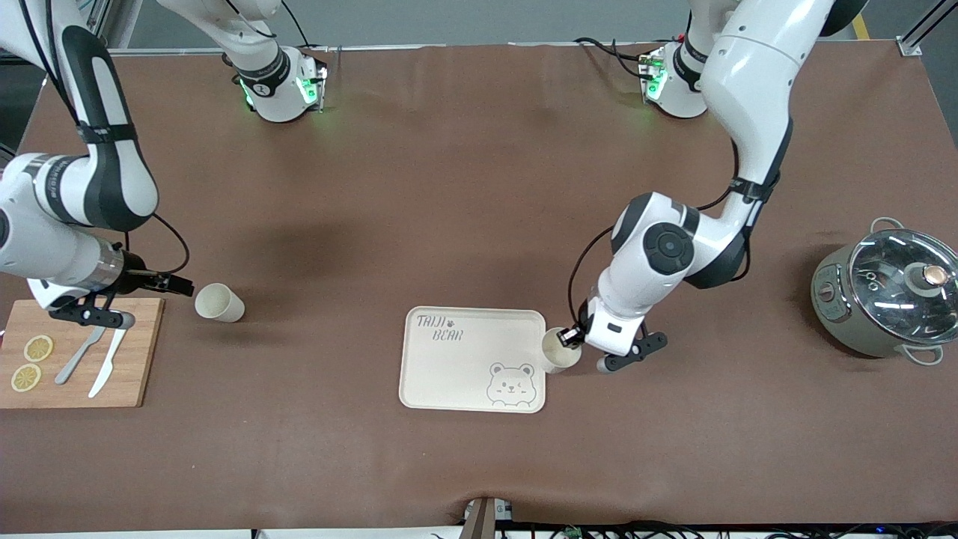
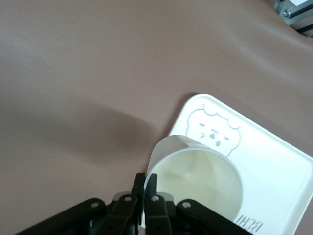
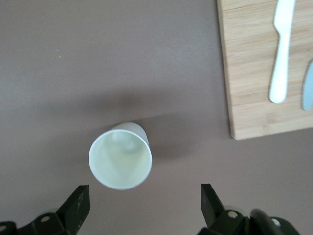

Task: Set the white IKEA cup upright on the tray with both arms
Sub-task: 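Set the cup down with the left gripper while the right gripper grasps another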

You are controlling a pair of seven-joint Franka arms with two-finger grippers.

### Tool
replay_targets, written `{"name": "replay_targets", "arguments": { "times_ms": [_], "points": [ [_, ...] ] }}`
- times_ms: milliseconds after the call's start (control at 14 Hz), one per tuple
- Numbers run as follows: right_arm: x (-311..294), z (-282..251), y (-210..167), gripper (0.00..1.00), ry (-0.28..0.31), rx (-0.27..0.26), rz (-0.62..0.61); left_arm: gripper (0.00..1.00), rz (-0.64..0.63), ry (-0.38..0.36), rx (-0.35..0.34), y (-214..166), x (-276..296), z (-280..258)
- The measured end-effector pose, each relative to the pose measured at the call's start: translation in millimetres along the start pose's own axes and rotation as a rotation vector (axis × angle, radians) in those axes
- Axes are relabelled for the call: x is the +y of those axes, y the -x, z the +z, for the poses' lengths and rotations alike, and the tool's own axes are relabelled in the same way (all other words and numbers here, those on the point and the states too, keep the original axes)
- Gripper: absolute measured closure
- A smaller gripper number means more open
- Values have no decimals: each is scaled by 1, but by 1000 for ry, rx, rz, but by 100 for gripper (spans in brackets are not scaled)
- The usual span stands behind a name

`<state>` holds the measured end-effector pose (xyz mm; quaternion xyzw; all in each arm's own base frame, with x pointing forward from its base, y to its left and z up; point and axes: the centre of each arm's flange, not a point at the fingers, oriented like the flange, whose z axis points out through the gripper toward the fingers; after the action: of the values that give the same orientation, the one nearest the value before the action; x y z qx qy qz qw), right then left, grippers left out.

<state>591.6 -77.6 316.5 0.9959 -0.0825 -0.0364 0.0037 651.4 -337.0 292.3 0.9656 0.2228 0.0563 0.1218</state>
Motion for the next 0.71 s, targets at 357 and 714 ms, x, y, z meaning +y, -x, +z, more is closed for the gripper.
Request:
{"name": "replay_targets", "arguments": {
  "times_ms": [357, 714],
  "points": [
    [-3, 38, 6, 4, -2, 5, -3, 96, 4, -17, -7, 27, 29, 38],
    [-4, 68, 5, 28, -4, -16, -6, 96, 37, -71, 20, 47, 37, 68]
  ]
}}
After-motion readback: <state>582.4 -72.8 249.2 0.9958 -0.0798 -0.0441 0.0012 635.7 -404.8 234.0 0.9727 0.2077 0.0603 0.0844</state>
